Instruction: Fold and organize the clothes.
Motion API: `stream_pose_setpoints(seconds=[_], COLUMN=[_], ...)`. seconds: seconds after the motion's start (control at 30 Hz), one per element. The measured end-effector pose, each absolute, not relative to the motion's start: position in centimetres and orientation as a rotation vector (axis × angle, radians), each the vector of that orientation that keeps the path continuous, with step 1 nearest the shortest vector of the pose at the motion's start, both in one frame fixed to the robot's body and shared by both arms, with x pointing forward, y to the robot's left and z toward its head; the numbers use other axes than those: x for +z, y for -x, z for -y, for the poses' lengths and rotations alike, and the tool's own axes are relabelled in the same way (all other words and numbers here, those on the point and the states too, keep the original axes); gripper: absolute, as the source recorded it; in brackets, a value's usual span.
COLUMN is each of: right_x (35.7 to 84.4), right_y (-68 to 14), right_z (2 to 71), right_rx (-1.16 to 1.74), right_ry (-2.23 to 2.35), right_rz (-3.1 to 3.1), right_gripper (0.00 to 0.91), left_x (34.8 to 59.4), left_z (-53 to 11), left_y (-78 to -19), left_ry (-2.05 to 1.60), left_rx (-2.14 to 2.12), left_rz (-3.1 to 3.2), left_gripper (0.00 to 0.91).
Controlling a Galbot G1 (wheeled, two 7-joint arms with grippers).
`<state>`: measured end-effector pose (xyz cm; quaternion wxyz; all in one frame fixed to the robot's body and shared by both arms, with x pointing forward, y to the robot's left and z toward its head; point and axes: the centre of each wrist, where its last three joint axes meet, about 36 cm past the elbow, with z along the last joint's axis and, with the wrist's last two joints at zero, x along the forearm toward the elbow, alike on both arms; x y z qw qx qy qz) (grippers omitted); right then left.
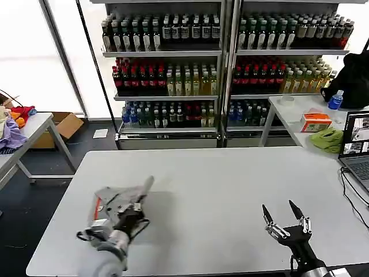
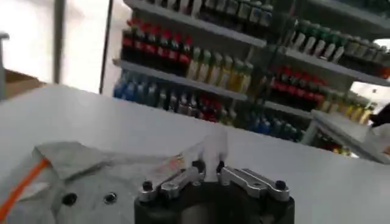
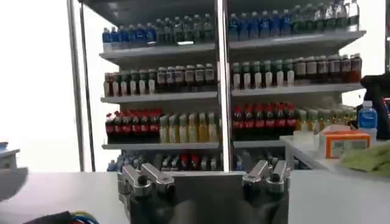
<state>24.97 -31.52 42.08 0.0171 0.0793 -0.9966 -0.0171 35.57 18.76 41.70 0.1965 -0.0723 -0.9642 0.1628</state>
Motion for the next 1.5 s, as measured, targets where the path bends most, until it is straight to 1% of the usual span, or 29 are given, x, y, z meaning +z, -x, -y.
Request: stream_pose_setpoints(seconds=[0.17,0.27,0.4,0.5,0.63,0.8,1.03,1.2,1.3,1.33,1.37,1.4,1.43,1.5], right_x=[41.6,41.7,41.5,41.3,41.3,41.4,40.6,39.9,39.4,39.2,39.1,38.9,38.7,38.5], right_y=[-25.4,-25.7,-26.3,-27.0,-28.4,-31.1,-35.1,-37.4,-38.4,-38.6,-38.9,-39.1,-39.3,-39.5], right_z=[31.1,30.6,30.0,29.3,28.5,27.1,23.3,21.0,19.8,19.4,19.1,18.9,18.7,18.3], right_rx=[-0.077,-0.097,-0.116,-0.139,-0.177,-0.255,-0.362,-0.388,-0.389,-0.387,-0.384,-0.378,-0.372,-0.363], right_ry=[-0.248,-0.264,-0.288,-0.307,-0.339,-0.376,-0.471,-0.566,-0.613,-0.625,-0.633,-0.635,-0.639,-0.650], right_rz=[3.014,2.977,2.926,2.893,2.858,2.808,2.708,2.614,2.562,2.543,2.530,2.519,2.505,2.486], right_gripper=[0.907,0.907,0.907,0.907,0.907,0.907,0.907,0.907,0.675,0.242,0.121,0.081,0.000,0.000], left_x=[40.2,39.9,40.6,41.6,43.2,44.4,45.9,47.1,47.6,47.7,47.8,47.9,48.0,48.3], left_z=[-13.2,-11.1,-9.5,-9.4,-10.6,-14.3,-20.7,-23.8,-24.9,-25.2,-25.5,-25.8,-26.0,-26.6], left_y=[-36.4,-36.6,-36.5,-36.2,-35.7,-35.5,-36.0,-35.8,-35.6,-35.5,-35.5,-35.5,-35.4,-35.3], left_ry=[0.312,0.356,0.430,0.480,0.518,0.495,0.354,0.256,0.218,0.206,0.193,0.181,0.170,0.148], left_rx=[0.560,0.588,0.640,0.669,0.669,0.613,0.507,0.466,0.454,0.452,0.449,0.447,0.447,0.448], left_rz=[2.624,2.625,2.639,2.657,2.707,2.782,2.914,2.976,3.002,3.009,3.013,3.018,3.024,3.035], left_gripper=[0.907,0.907,0.907,0.907,0.907,0.907,0.907,0.907,0.907,0.907,0.907,0.907,0.907,0.907])
